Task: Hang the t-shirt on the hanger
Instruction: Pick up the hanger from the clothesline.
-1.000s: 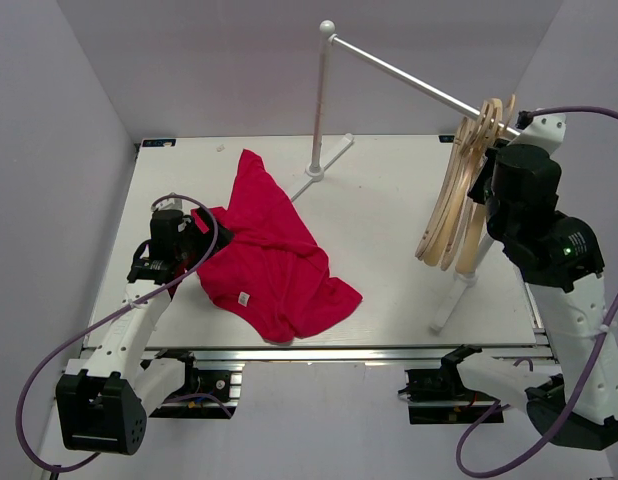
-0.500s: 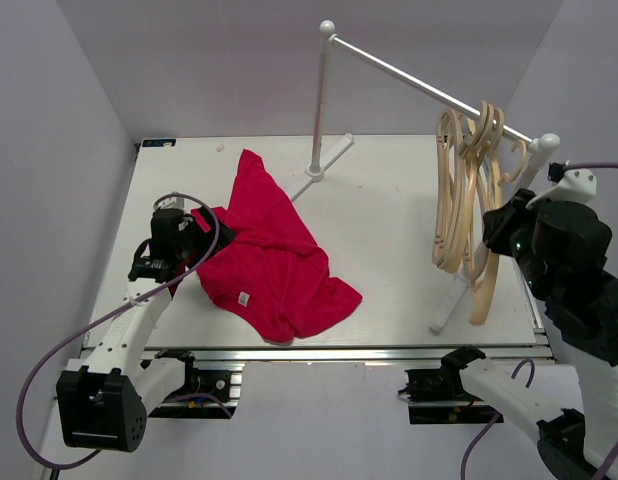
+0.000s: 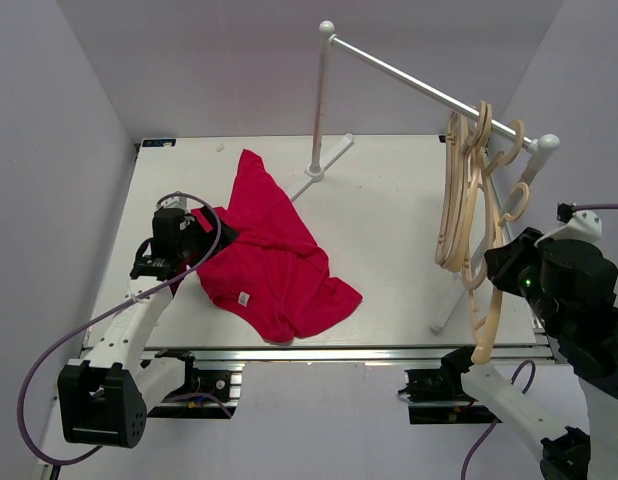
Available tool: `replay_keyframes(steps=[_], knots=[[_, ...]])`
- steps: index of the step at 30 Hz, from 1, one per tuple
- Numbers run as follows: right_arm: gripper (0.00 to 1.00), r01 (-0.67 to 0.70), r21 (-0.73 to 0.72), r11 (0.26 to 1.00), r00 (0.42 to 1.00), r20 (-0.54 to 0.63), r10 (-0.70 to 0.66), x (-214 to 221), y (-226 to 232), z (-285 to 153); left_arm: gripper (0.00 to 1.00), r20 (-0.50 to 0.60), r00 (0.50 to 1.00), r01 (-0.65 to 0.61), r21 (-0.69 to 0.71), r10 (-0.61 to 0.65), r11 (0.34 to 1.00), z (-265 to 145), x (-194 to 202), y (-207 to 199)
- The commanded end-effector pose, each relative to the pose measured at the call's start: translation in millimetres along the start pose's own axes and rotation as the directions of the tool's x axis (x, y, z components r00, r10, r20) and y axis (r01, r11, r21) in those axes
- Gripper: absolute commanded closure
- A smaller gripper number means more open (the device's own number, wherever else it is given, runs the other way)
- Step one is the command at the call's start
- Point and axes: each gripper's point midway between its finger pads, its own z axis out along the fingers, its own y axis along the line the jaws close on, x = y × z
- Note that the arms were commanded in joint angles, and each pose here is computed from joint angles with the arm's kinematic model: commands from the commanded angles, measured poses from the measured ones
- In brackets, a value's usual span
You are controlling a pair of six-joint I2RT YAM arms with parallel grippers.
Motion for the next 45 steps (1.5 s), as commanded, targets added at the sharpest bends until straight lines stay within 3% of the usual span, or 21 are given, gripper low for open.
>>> replay_keyframes(steps=[1,7,11,15,24,32,36,45], knots=[[1.0,-0.012,-0.033,0.999,0.999,0.037,0.014,-5,1,-7,0.02,-0.006,1.0,-0.012,0.02,0.012,1.0,3,1,-2],[1.0,0.068,-0.021,0.997,0.993,0.1,-0.066,-46,14,-7,0.02,-0.027,1.0,-0.012,0.026,0.013,1.0,6,5,-3],[1.0,0.067,0.032,0.997,0.987,0.145,-0.071,-71,20,5,0.02,-0.021,1.0,-0.014,0.015,0.014,1.0,5,4,-1],[1.0,0.051,0.016,0.999,0.982,0.184,-0.053,-93,24,-11,0.02,-0.018,1.0,-0.015,0.011,0.016,1.0,6,3,0],[1.0,-0.016,0.075,0.997,0.997,0.079,0.01,-39,-5,-12,0.02,-0.037,0.999,-0.015,0.009,0.015,1.0,11,5,1],[1.0,0.015,-0.067,0.998,1.0,0.029,-0.013,-14,2,-31,0.02,-0.037,0.999,-0.014,0.014,0.015,1.0,10,5,0],[1.0,0.021,-0.107,0.994,0.997,0.074,-0.013,-26,3,-45,0.02,-0.038,0.999,-0.016,0.02,0.017,1.0,10,6,-1],[1.0,0.013,-0.117,0.993,0.954,0.3,0.023,-83,-12,-98,0.02,-0.045,0.999,-0.017,0.021,0.018,1.0,10,7,-1]])
